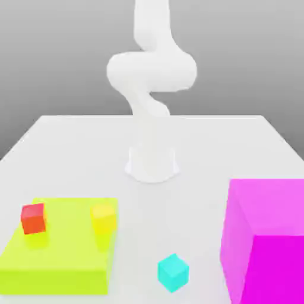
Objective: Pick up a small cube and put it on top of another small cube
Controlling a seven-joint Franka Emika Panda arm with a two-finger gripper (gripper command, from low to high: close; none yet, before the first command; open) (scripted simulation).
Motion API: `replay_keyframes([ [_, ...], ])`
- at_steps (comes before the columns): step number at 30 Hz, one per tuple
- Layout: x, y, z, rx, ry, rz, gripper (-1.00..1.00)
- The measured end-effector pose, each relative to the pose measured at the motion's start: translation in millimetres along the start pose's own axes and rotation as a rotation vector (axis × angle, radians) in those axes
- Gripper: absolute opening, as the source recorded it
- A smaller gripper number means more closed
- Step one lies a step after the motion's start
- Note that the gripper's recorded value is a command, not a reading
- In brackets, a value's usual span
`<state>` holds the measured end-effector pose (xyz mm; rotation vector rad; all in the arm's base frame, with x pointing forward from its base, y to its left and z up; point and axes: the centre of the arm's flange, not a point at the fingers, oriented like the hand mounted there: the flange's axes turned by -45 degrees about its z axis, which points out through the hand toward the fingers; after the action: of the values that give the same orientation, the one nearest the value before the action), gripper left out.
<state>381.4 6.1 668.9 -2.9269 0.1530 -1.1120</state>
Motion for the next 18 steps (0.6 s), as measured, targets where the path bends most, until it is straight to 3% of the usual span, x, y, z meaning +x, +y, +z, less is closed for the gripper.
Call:
replay_keyframes([
  [9, -54.2, -11.5, 186.6, -0.123, -0.250, 0.283, 0.00],
  [18, -168.2, -14.5, 327.7, -0.243, -0.484, 0.560, 0.00],
])
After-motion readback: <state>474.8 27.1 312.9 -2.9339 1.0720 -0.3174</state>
